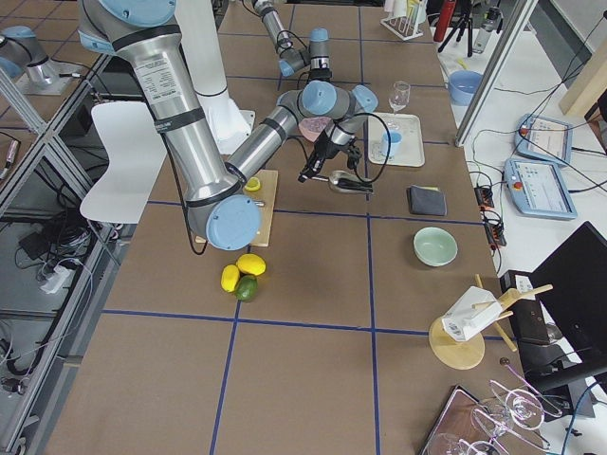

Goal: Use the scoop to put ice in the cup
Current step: 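Carry the empty scoop back toward its spot beside the bowl, then lower the scoop onto the table and open the right gripper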

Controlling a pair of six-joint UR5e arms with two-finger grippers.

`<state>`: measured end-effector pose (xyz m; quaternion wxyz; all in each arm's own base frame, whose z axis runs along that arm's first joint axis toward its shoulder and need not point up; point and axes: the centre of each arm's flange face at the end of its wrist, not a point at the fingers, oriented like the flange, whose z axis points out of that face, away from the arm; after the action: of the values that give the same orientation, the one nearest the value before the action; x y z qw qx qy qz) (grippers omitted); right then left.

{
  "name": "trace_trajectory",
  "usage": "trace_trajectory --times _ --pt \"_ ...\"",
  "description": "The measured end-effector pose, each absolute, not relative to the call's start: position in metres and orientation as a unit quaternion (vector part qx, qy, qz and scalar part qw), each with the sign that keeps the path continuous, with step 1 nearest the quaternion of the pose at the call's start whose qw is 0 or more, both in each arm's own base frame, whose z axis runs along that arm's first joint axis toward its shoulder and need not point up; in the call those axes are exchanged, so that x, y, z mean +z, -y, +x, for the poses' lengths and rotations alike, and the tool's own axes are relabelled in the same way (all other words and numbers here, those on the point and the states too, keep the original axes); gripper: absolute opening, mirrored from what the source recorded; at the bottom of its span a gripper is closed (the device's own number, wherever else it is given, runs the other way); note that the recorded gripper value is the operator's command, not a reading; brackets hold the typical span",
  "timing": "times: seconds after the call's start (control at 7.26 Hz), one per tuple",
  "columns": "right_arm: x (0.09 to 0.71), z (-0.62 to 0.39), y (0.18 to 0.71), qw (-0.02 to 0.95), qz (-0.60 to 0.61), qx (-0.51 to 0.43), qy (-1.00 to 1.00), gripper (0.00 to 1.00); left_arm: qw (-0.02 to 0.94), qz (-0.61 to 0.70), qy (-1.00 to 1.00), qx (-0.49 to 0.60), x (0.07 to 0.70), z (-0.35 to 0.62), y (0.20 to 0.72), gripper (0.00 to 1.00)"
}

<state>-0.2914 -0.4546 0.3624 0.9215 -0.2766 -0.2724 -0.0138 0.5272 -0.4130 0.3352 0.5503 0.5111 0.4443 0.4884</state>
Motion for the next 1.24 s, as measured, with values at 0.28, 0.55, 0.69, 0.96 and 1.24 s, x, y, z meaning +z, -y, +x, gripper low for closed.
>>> trace_trajectory --times 0.28,0.55,0.69,0.96,1.24 --pt "0.403 -0.29 0.443 0.912 -0.28 -0.014 0.301 0.0 0.553 0.508 -0.449 0.484 0.334 0.528 0.412 1.0" --pt "0.442 -0.301 0.425 0.907 -0.277 -0.022 0.317 0.0 0.553 0.507 -0.45 0.484 0.333 0.528 0.412 1.0" --pt "0.446 -0.312 0.416 0.906 -0.279 -0.03 0.316 0.0 0.554 0.507 -0.45 0.484 0.333 0.528 0.412 1.0" --pt "0.452 -0.329 0.404 0.905 -0.286 -0.047 0.312 0.0 0.555 0.506 -0.45 0.484 0.334 0.529 0.412 1.0" --pt "0.46 -0.345 0.399 0.904 -0.283 -0.064 0.316 0.0 0.555 0.506 -0.45 0.484 0.334 0.529 0.412 1.0"
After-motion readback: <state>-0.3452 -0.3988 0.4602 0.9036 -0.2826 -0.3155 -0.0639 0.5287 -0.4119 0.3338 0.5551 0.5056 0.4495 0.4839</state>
